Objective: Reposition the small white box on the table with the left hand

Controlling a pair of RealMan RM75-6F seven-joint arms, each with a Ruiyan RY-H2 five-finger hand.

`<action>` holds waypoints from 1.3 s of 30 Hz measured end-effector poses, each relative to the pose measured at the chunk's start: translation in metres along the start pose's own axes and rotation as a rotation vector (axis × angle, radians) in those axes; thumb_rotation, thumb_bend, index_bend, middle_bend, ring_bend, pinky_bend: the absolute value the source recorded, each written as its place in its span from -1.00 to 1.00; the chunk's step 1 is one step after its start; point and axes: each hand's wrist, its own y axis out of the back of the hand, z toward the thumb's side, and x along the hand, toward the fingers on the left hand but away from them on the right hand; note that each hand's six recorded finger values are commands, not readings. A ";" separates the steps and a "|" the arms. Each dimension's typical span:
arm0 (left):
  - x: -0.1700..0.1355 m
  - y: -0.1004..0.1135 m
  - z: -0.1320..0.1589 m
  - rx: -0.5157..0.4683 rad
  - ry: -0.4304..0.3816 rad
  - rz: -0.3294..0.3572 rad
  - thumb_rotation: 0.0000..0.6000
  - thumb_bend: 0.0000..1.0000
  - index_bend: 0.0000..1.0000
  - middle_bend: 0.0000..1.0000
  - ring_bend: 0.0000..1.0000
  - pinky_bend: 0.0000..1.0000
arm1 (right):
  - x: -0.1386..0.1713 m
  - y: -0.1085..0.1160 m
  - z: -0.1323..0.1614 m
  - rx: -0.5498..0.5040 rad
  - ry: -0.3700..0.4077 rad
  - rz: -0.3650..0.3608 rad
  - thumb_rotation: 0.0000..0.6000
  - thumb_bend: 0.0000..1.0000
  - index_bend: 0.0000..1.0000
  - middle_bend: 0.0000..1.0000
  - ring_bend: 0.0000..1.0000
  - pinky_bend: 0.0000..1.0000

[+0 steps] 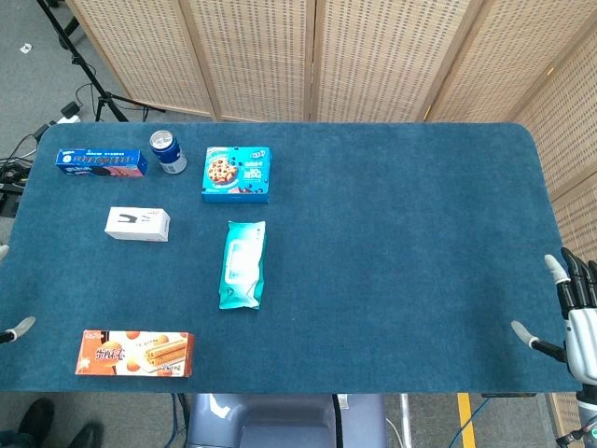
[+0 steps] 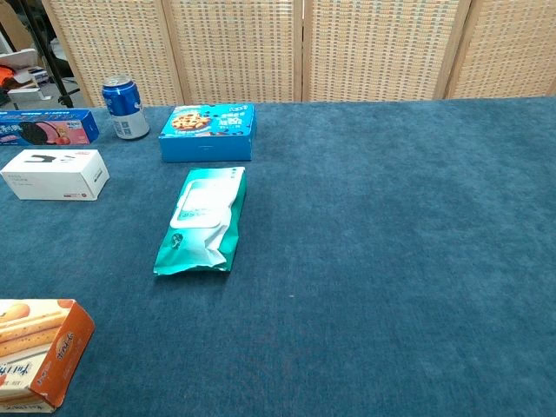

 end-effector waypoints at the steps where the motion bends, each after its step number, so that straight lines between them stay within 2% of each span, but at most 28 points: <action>1: 0.000 0.000 0.000 0.000 0.000 0.000 1.00 -0.99 -1.00 -1.00 -1.00 -1.00 | 0.000 0.000 0.000 0.005 -0.003 0.001 1.00 -1.00 -1.00 -1.00 -1.00 -1.00; 11: 0.006 -0.003 0.003 0.002 -0.013 -0.013 1.00 -0.98 -1.00 -1.00 -1.00 -1.00 | 0.000 -0.001 -0.001 -0.004 -0.017 0.007 1.00 -1.00 -1.00 -1.00 -1.00 -1.00; 17: 0.040 -0.008 0.014 -0.011 -0.057 -0.041 1.00 -0.98 -1.00 -1.00 -1.00 -1.00 | -0.003 -0.004 -0.003 -0.004 -0.027 0.020 1.00 -1.00 -1.00 -1.00 -1.00 -1.00; 20: 0.071 -0.015 0.024 0.002 -0.086 -0.077 1.00 -0.98 -1.00 -1.00 -1.00 -1.00 | -0.005 -0.006 -0.003 -0.005 -0.033 0.024 1.00 -1.00 -1.00 -1.00 -1.00 -1.00; 23: 0.106 -0.025 0.036 0.037 -0.119 -0.119 1.00 -0.98 -1.00 -1.00 -1.00 -1.00 | -0.007 -0.008 -0.006 -0.001 -0.048 0.027 1.00 -1.00 -1.00 -1.00 -1.00 -1.00; 30: 0.178 -0.066 0.053 0.127 -0.150 -0.247 1.00 -0.98 -1.00 -1.00 -1.00 -1.00 | -0.014 -0.015 -0.013 0.017 -0.085 0.044 1.00 -1.00 -1.00 -1.00 -1.00 -1.00; 39: 0.230 -0.119 0.072 0.202 -0.129 -0.376 1.00 -0.98 -1.00 -1.00 -1.00 -1.00 | -0.020 -0.023 -0.018 0.035 -0.109 0.064 1.00 -1.00 -1.00 -1.00 -1.00 -1.00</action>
